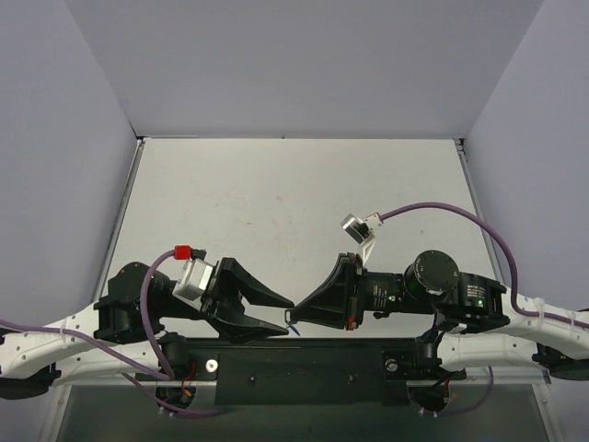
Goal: Remove the keys from the keyring
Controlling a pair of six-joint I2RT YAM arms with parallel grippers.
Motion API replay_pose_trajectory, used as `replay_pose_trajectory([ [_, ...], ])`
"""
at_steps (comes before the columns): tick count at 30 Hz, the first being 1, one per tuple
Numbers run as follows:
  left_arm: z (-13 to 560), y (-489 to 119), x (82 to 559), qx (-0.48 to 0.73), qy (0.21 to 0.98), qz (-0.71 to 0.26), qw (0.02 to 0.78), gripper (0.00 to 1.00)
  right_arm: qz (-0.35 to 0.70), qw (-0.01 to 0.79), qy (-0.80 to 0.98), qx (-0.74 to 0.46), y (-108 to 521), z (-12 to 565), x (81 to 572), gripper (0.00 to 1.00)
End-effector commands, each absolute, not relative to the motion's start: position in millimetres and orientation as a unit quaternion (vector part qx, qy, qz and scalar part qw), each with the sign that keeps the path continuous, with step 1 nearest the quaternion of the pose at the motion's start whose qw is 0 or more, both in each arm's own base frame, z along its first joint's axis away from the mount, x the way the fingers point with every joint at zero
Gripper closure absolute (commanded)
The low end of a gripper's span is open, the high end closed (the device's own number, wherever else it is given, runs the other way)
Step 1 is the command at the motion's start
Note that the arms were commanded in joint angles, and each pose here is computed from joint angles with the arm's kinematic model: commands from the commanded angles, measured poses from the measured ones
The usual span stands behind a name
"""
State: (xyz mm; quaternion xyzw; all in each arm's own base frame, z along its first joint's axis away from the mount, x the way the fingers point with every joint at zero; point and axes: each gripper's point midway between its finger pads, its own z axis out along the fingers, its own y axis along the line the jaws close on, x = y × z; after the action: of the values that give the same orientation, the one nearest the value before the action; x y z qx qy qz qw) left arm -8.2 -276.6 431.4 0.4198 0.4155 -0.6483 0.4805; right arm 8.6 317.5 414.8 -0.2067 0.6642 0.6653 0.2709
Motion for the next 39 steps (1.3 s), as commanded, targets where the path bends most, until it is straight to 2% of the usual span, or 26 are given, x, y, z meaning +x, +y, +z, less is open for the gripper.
replay_pose_trajectory([
  [1, 439, -277, -17, 0.432, 0.395, -0.656, 0.477, 0.48, 0.704, 0.299, 0.613, -0.198, 308, 458, 9, 1.00],
  [14, 429, -281, -36, 0.449, 0.393, -0.678, 0.429, 0.56, 0.696, 0.318, 0.614, -0.194, 300, 461, 15, 1.00],
  [35, 430, -285, -37, 0.439, 0.399, -0.679, 0.433, 0.61, 0.682, 0.330, 0.627, -0.182, 295, 454, 23, 1.00],
  [39, 431, -283, -28, 0.427, 0.412, -0.668, 0.450, 0.64, 0.685, 0.327, 0.625, -0.184, 294, 456, 21, 1.00],
])
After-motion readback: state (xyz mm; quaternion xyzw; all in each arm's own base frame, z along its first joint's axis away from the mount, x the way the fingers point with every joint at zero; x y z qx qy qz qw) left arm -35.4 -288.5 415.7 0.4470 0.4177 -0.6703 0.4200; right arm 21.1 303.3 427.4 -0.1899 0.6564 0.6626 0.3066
